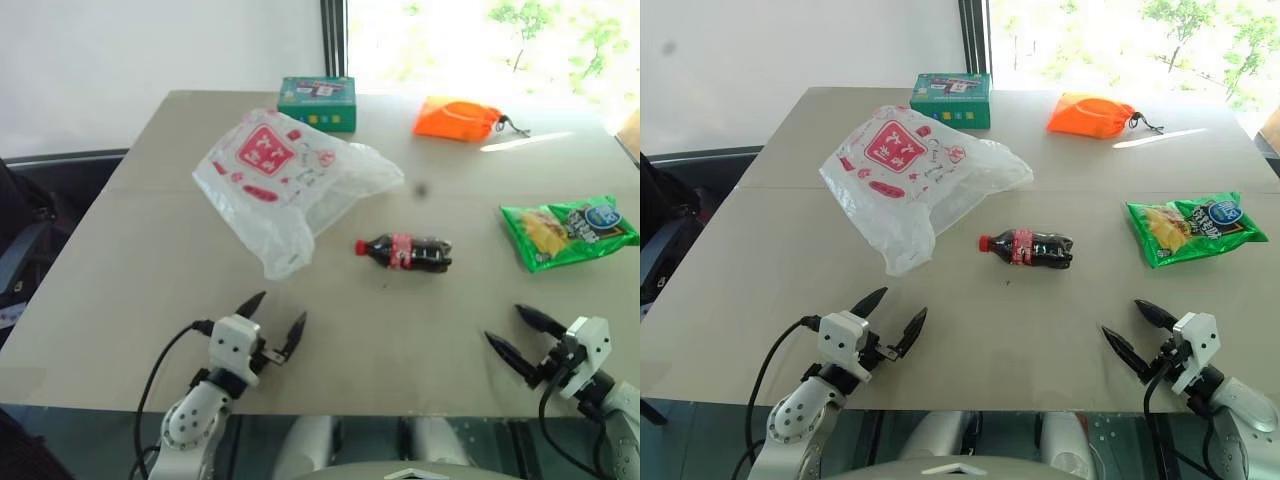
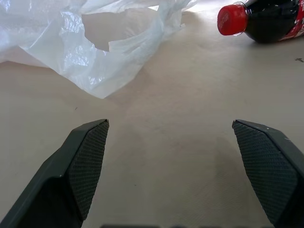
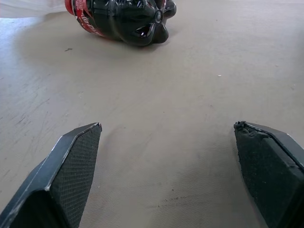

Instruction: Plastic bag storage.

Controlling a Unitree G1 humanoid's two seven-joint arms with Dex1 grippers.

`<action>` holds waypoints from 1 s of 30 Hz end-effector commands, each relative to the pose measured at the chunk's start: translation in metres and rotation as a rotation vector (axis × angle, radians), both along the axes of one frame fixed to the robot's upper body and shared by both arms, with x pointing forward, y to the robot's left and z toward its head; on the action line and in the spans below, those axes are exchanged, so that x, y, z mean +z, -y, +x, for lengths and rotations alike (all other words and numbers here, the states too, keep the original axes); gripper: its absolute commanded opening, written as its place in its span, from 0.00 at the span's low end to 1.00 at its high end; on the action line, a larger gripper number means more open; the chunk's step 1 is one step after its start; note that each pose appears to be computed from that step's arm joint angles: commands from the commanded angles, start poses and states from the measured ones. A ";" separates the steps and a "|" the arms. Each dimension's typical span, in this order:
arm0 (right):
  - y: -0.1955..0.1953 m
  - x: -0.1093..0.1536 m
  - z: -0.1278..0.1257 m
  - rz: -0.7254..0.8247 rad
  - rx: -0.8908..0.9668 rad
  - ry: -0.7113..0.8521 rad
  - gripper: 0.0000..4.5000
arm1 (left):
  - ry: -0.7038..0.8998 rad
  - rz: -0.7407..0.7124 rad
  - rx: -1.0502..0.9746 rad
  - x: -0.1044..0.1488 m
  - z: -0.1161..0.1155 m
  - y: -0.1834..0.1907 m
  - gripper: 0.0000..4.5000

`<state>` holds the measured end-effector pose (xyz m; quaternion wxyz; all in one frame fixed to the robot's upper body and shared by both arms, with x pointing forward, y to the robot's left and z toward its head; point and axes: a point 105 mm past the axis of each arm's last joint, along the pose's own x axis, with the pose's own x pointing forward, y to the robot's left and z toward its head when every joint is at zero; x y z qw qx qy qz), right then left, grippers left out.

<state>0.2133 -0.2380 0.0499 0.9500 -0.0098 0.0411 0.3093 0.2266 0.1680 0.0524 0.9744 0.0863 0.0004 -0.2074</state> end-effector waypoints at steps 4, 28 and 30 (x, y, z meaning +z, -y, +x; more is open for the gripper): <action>0.001 0.002 0.003 -0.010 0.007 -0.001 1.00 | -0.029 -0.013 -0.002 -0.008 -0.008 -0.004 0.98; -0.021 0.008 0.001 0.014 0.145 -0.008 1.00 | -0.003 -0.068 0.137 0.003 0.003 -0.017 0.98; -0.032 0.010 -0.005 0.031 0.241 -0.035 1.00 | -0.009 -0.061 0.208 0.007 0.005 -0.022 0.98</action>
